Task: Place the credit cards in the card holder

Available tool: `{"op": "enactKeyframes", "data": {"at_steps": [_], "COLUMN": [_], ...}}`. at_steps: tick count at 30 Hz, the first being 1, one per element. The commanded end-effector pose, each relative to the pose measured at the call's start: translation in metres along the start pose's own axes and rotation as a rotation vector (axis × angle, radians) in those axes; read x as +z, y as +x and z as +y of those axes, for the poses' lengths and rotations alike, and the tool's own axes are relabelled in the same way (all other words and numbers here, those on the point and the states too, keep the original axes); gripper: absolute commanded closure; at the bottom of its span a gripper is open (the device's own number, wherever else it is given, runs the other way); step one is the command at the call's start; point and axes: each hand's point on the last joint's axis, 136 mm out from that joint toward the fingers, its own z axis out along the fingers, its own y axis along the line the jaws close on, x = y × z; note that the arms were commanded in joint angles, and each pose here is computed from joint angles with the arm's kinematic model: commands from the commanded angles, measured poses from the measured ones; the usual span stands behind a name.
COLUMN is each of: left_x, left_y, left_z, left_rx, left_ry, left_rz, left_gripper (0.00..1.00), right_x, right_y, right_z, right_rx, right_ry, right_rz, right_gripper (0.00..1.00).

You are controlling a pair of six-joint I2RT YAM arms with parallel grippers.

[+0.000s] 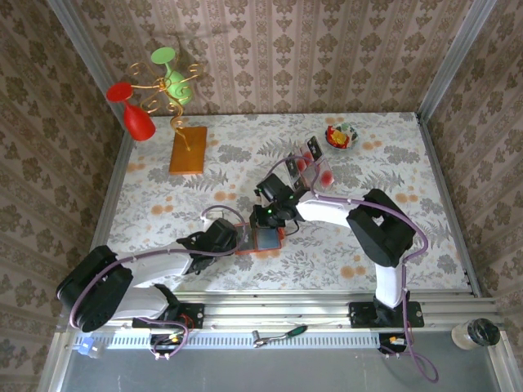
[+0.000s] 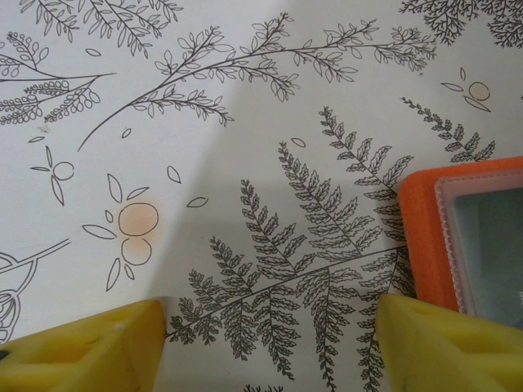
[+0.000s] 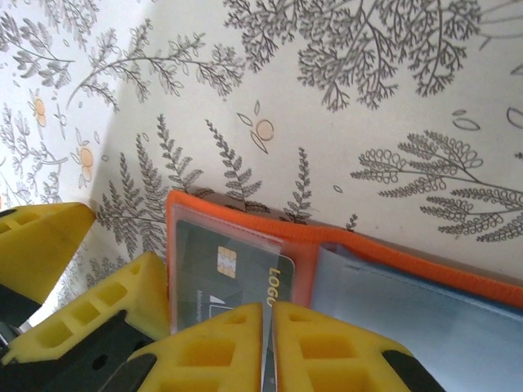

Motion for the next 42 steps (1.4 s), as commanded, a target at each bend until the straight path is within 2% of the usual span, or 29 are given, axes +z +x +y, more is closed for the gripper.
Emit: {"op": "enactKeyframes", "data": {"at_steps": [1,27,35,42], "left_x": [0.0,0.0,-0.011,-0.034], "left_y": [-0.002,-0.001,-0.012,-0.038], "left_z": [0.0,0.0,0.004,-0.008], "left_rx": [-0.008,-0.012,-0.02,-0.053], "left_ry": [-0.007,-0.007,-0.02,0.034], "left_rz": [-0.009,-0.012,-0.026,-0.07], "left_gripper": [0.3,0.3,0.3,0.29], "right_x": [-0.002,0.022,-0.009,-0.034], "right_y": [0.009,0.024,0.007,-0.006], "right_z": [-0.007,0.004,0.015,-0.012], "right_rx": [-0.007,-0.02,-0.047,-0.049], "right_ry": [0.022,0.01,-0.006,0.048], "right_rz": [0.013,0.081,0.018,-0.029], "right_gripper": [0.86,0.87,0.86,0.82]}}
